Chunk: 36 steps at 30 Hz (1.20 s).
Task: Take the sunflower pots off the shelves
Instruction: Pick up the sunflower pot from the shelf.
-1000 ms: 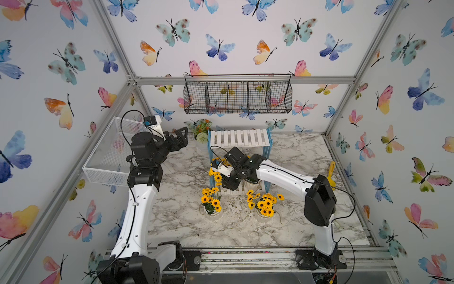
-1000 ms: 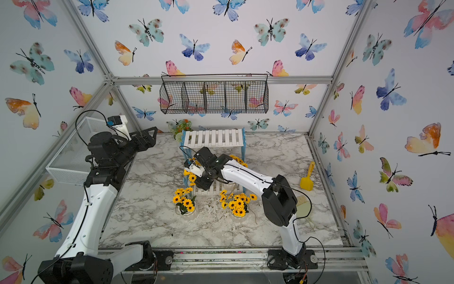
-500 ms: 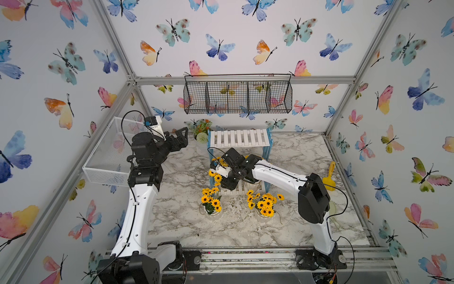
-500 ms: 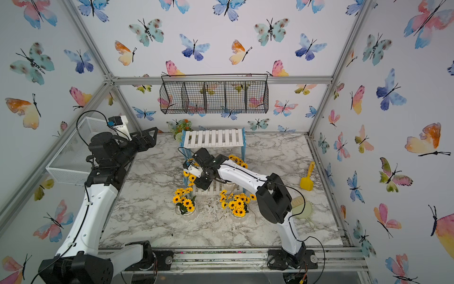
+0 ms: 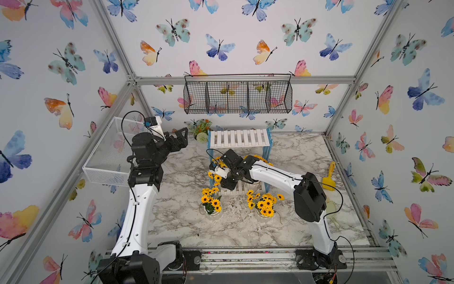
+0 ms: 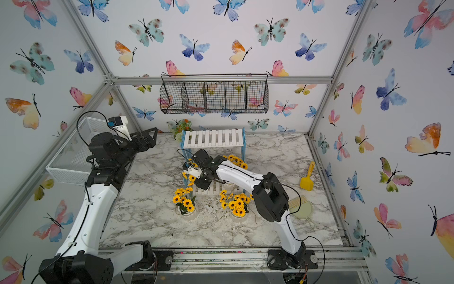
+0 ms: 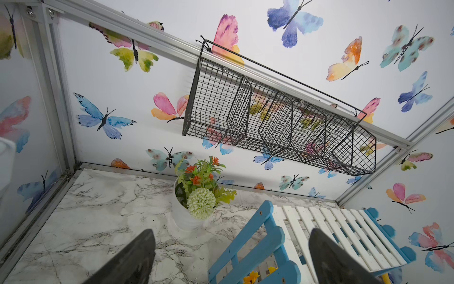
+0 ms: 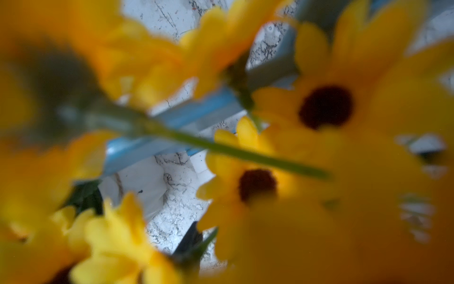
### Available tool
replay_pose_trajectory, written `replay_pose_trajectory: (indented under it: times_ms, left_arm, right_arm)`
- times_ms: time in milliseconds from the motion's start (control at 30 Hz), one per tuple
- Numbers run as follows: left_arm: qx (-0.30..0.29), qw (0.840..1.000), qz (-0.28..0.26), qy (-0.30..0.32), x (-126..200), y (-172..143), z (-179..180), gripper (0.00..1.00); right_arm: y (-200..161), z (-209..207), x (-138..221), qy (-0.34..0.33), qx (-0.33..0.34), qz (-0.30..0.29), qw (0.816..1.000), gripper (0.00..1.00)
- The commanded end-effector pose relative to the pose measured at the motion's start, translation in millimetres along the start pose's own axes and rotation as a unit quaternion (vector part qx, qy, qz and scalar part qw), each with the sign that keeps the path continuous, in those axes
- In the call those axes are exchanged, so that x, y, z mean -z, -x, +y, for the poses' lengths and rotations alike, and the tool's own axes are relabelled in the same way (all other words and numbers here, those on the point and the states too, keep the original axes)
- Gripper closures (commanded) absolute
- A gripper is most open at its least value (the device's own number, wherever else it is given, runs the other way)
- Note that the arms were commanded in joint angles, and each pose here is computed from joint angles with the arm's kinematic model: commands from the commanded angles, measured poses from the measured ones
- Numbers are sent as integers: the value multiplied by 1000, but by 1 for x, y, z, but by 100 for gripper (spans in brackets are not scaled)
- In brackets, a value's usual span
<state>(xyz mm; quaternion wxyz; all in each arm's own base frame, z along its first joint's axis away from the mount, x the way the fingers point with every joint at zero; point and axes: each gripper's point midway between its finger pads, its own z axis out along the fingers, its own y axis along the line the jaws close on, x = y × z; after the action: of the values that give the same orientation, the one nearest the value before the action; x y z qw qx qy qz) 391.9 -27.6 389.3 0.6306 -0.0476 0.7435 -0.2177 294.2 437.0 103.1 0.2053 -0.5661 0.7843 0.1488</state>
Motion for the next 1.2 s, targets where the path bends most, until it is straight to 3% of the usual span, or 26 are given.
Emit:
replay_pose_trajectory:
  times_ms: [0, 533, 767, 1167]
  left_arm:
    - [-1, 1000, -6, -14, 0, 3, -3, 3]
    - [-2, 1000, -9, -14, 1, 2, -2, 3]
    - [1, 1000, -8, -16, 0, 1, -2, 3]
    - [5, 1000, -9, -17, -1, 0, 0, 3]
  right_arm:
    - [-3, 0, -9, -2, 7, 13, 1000, 59]
    - [-8, 1, -11, 2, 17, 16, 1000, 86]
    - [1, 0, 6, -8, 20, -2, 1000, 98]
    - [12, 6, 59, -35, 17, -29, 999, 98]
